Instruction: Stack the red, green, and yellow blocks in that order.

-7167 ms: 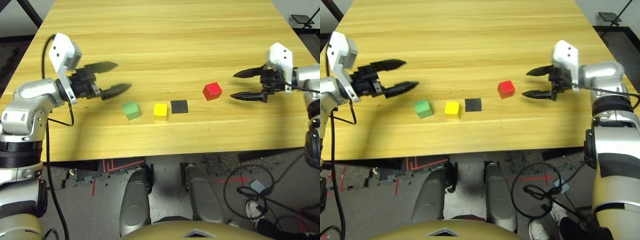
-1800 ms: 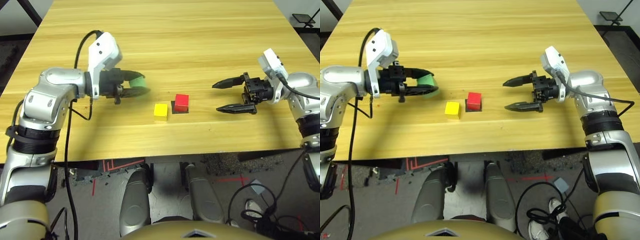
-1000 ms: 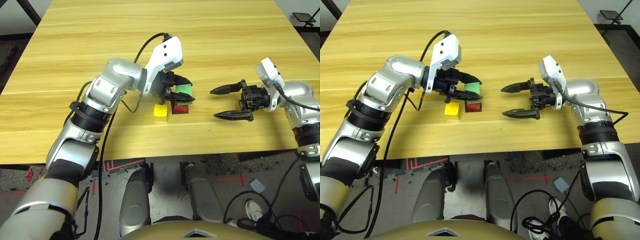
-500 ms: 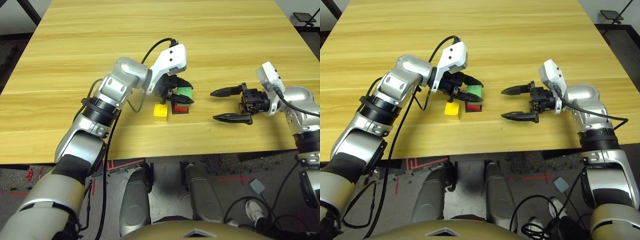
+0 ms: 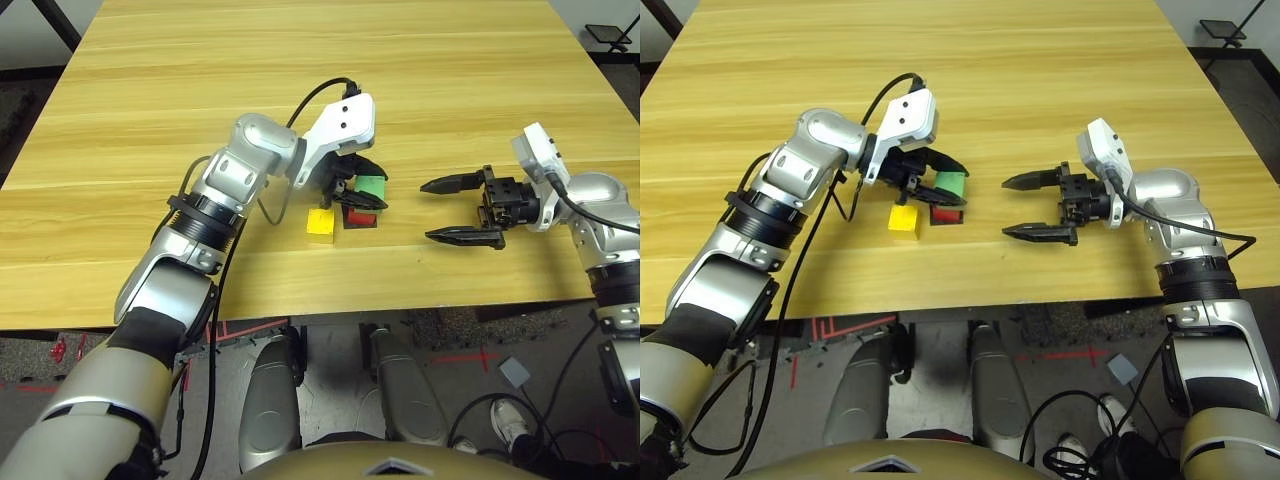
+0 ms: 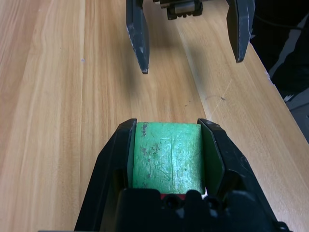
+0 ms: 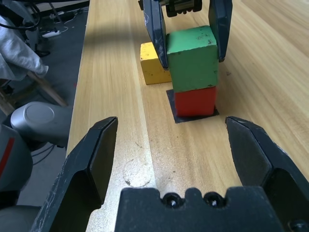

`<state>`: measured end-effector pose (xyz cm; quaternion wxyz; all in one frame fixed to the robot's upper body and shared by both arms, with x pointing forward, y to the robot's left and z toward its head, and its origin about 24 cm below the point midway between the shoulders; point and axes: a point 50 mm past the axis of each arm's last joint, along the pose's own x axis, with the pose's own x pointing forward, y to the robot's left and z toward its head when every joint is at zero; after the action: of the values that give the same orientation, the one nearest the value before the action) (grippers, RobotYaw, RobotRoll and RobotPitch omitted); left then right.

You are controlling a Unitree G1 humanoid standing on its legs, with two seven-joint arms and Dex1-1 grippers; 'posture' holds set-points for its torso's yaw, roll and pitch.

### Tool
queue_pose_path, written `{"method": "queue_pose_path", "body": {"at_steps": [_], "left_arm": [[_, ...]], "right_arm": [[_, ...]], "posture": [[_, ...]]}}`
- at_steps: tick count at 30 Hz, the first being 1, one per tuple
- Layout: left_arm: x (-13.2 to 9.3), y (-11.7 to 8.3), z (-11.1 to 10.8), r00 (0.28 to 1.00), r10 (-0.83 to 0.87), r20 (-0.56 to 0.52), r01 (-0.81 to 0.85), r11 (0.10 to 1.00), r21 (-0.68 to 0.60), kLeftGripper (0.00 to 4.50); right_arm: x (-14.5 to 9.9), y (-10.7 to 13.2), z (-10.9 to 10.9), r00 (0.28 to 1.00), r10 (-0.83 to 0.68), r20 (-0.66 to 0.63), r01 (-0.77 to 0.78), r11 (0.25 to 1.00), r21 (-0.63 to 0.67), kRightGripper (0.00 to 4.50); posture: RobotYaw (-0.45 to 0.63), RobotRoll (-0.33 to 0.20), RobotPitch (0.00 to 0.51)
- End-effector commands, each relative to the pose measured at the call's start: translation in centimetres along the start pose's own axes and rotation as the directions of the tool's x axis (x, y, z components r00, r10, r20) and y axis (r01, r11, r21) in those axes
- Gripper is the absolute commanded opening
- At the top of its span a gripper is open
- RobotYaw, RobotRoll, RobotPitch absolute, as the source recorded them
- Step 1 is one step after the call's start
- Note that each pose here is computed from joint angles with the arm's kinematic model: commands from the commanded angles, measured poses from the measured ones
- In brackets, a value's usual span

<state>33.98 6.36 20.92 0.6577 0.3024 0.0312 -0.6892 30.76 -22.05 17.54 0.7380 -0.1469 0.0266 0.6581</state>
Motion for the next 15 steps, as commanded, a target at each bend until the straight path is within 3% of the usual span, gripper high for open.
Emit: {"method": "queue_pose_path", "body": {"at_steps": [1,4,5,10,15], "left_arm": [[0.1,-0.4,-1.4,0.999,-0.012,-0.052,0.01,0.999,-0.036,2.05],[0.1,-0.4,-1.5,0.998,-0.011,-0.058,0.008,0.999,-0.041,2.05],[0.1,-0.4,-1.5,0.998,-0.009,-0.058,0.006,0.999,-0.045,2.77],[-0.2,-0.7,-1.3,0.998,-0.029,-0.051,0.026,0.998,-0.059,4.49],[-2.6,-1.4,-0.4,0.997,-0.045,-0.059,0.039,0.995,-0.09,4.49]], "right_arm": [[0.0,-0.2,0.1,1.0,-0.002,-0.007,0.002,1.0,0.002,4.5],[0.0,-0.2,0.2,1.0,0.002,-0.008,-0.002,1.0,0.001,4.5],[0.0,-0.2,0.2,1.0,0.002,-0.008,-0.002,1.0,0.001,4.5],[0.0,-0.3,0.2,1.0,0.003,-0.011,-0.003,1.0,0.002,4.5],[0.0,-0.5,0.2,1.0,0.003,-0.014,-0.003,1.0,0.003,4.5]], "posture": [[0.02,0.004,0.253],[0.02,0.003,0.254],[0.02,0.002,0.254],[0.03,0.0,0.252],[0.04,0.0,0.244]]}}
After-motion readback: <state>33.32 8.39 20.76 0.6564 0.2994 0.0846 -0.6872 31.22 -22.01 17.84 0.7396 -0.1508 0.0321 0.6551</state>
